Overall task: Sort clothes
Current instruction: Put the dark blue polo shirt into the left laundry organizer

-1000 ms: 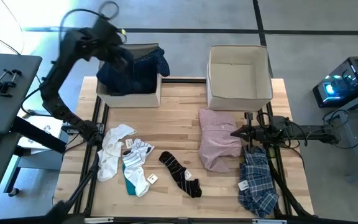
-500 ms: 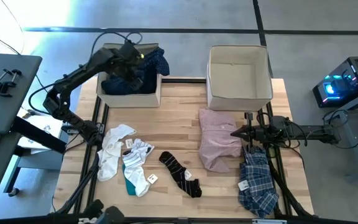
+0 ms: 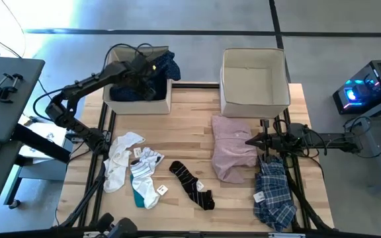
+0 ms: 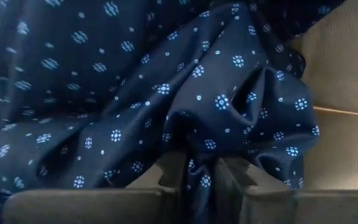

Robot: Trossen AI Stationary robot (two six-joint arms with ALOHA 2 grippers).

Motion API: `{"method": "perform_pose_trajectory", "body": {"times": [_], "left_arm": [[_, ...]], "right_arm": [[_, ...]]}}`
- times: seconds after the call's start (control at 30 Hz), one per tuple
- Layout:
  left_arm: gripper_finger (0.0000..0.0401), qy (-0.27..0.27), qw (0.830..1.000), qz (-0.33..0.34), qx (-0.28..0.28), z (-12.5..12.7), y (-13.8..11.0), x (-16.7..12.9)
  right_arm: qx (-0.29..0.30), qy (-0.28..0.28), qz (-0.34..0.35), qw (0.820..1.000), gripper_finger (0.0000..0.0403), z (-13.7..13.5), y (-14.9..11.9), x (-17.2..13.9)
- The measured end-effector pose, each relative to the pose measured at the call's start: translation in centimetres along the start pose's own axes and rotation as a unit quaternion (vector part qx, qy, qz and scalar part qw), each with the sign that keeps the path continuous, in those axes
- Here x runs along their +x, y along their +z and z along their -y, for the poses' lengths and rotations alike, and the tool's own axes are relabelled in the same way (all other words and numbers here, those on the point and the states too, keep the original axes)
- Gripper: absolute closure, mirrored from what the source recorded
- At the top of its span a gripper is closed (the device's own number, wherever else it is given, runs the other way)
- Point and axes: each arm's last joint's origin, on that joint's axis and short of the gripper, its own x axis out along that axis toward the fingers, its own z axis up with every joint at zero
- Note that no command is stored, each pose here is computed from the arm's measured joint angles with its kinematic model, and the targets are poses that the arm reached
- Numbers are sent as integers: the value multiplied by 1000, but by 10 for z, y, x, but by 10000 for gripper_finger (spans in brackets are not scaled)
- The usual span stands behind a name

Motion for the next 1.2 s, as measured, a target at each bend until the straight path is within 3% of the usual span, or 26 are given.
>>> {"method": "perform_pose_trajectory", "body": {"times": [0.5,0.67,0.9,1.2], "left_arm": [[204,-39,996,-39,-71,-3,-21,44],[175,-34,994,-58,-85,-3,-23,47],[172,-30,992,-104,-67,-6,-15,17],[171,-41,993,-114,-4,-4,6,-58]], "right_arm": [[0,0,0,1000,402,0,0,0],[0,0,0,1000,402,0,0,0],[0,1,0,1000,402,0,0,0],[0,1,1,1000,402,0,0,0]]}}
